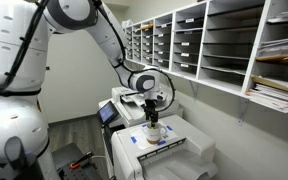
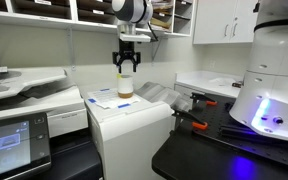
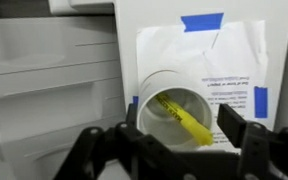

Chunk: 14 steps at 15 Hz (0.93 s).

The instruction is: Move the cup forward

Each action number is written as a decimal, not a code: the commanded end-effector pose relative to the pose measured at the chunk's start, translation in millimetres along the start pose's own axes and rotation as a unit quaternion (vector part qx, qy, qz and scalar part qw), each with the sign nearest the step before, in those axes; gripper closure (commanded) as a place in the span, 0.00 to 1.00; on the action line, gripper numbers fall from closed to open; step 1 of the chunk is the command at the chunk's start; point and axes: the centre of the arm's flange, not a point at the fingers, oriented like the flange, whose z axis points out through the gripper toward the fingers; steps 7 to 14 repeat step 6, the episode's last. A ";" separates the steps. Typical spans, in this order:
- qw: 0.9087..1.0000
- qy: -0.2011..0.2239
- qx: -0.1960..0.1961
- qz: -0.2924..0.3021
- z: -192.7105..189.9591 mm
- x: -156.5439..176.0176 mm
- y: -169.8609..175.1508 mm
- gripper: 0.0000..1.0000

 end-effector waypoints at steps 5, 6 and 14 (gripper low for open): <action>0.995 0.074 -0.024 -0.058 -29.8 -52.8 -0.7 0.00; 0.994 0.077 -0.022 -0.069 -30.1 -56.3 -1.4 0.00; 0.994 0.077 -0.022 -0.069 -30.1 -56.3 -1.4 0.00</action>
